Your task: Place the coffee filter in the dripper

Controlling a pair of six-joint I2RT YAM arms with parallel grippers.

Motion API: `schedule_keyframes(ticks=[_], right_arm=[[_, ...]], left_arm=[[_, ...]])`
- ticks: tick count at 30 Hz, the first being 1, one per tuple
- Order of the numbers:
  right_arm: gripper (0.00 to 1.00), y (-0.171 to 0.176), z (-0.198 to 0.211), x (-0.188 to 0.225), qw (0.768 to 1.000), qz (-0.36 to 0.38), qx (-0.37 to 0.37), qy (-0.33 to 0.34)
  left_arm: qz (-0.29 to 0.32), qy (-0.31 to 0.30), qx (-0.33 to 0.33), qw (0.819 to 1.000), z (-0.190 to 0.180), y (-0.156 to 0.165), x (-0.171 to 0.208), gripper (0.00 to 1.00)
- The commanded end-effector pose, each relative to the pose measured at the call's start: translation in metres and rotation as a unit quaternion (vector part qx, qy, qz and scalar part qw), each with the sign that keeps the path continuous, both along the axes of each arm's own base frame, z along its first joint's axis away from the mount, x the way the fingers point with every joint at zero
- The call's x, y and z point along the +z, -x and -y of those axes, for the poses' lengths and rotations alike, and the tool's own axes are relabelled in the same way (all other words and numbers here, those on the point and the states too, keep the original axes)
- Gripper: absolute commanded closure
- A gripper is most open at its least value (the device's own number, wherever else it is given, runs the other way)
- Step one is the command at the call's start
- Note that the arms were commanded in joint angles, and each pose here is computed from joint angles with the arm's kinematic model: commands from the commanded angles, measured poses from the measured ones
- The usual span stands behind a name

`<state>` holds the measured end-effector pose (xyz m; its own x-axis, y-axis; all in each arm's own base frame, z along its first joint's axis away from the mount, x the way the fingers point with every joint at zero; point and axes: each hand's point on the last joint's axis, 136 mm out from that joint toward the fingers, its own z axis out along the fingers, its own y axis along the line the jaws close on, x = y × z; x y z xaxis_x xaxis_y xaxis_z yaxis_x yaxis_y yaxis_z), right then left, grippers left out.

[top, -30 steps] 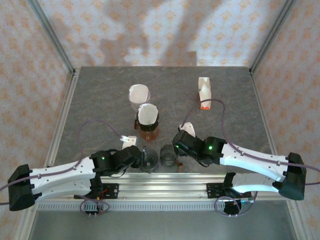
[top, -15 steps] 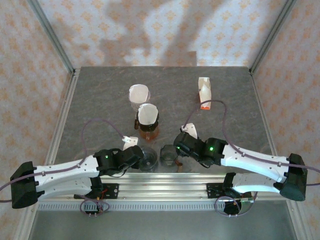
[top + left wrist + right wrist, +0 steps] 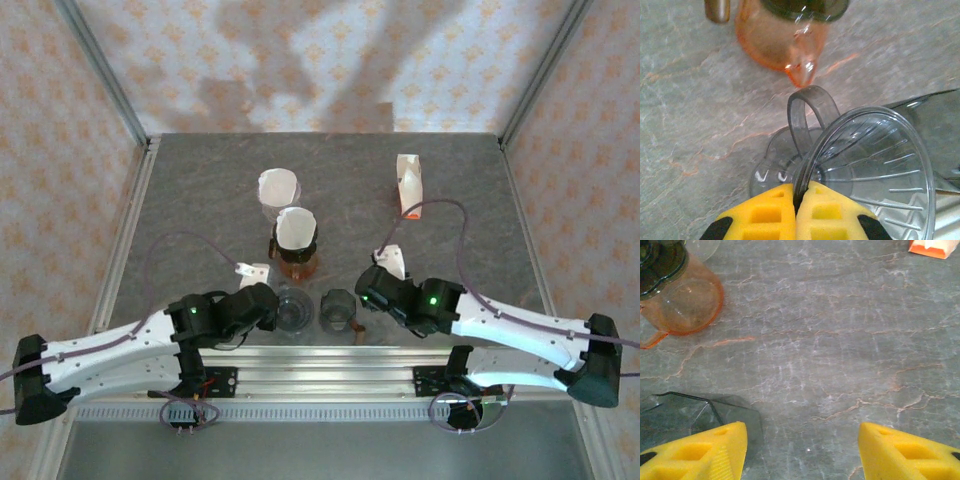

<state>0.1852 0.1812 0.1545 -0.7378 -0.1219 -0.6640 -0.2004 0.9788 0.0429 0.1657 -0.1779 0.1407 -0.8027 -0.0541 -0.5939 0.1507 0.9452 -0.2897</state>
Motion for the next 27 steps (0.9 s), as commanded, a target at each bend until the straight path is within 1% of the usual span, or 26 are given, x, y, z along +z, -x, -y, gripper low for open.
schedule_keyframes(ticks=[1,4,7,11,17,22,27], right_arm=[[0.39,-0.003,0.028,0.002,0.999,0.023,-0.039,0.021],[0.39,-0.003,0.038,0.005,0.998,0.032,-0.052,0.014],[0.39,-0.003,0.05,0.009,0.997,0.041,-0.066,0.012],[0.38,0.0,0.065,0.014,0.995,0.049,-0.081,0.007],[0.38,0.006,0.08,0.014,0.994,0.052,-0.093,-0.003],[0.38,0.009,0.084,0.013,0.994,0.05,-0.096,-0.009],[0.38,0.008,0.083,0.014,0.994,0.052,-0.094,-0.011]], left_arm=[[0.014,0.017,-0.019,1.0,0.004,0.002,0.036,1.0],[0.014,0.046,-0.034,0.998,0.018,0.002,0.057,1.0],[0.008,0.079,-0.052,0.995,0.041,0.0,0.074,1.0],[0.002,0.111,-0.072,0.991,0.07,-0.004,0.087,1.0],[-0.011,0.12,-0.091,0.989,0.102,-0.012,0.08,1.0],[-0.01,0.137,-0.086,0.987,0.115,-0.021,0.075,1.0],[-0.018,0.149,-0.078,0.986,0.119,-0.028,0.069,1.0]])
